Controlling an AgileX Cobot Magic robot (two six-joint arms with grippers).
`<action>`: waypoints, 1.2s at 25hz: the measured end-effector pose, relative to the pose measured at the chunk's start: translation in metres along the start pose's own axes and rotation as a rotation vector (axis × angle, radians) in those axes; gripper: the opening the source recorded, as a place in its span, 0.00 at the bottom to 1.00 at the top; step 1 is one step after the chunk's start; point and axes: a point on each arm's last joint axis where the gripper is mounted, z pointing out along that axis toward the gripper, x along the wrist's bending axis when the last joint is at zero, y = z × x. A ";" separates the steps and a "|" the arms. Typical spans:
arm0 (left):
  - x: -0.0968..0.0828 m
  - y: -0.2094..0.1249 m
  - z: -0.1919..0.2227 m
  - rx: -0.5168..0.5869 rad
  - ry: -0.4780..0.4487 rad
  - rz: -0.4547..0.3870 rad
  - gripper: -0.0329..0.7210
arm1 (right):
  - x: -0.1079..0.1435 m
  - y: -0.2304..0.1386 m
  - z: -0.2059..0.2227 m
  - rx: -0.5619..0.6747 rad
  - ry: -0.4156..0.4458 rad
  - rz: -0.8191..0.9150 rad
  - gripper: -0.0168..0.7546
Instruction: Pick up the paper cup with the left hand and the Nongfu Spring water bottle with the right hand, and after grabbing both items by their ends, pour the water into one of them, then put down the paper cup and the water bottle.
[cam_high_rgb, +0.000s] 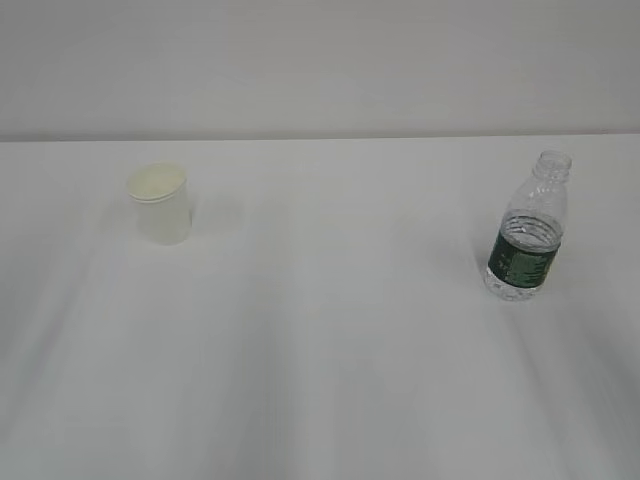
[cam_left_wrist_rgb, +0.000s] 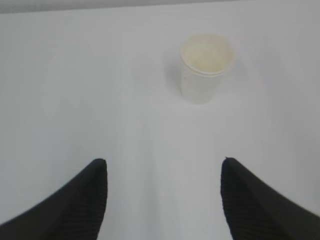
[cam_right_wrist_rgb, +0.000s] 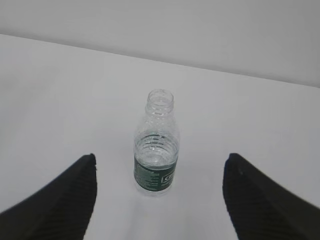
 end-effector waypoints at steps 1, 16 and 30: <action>0.000 -0.002 0.006 0.013 0.001 -0.005 0.72 | 0.000 0.000 0.001 -0.003 0.000 0.001 0.78; 0.003 -0.018 0.051 -0.005 0.028 -0.021 0.72 | 0.005 -0.018 0.035 -0.020 0.009 0.055 0.78; -0.036 -0.058 0.045 -0.119 -0.115 0.116 0.68 | 0.008 -0.038 0.041 -0.036 0.011 0.117 0.78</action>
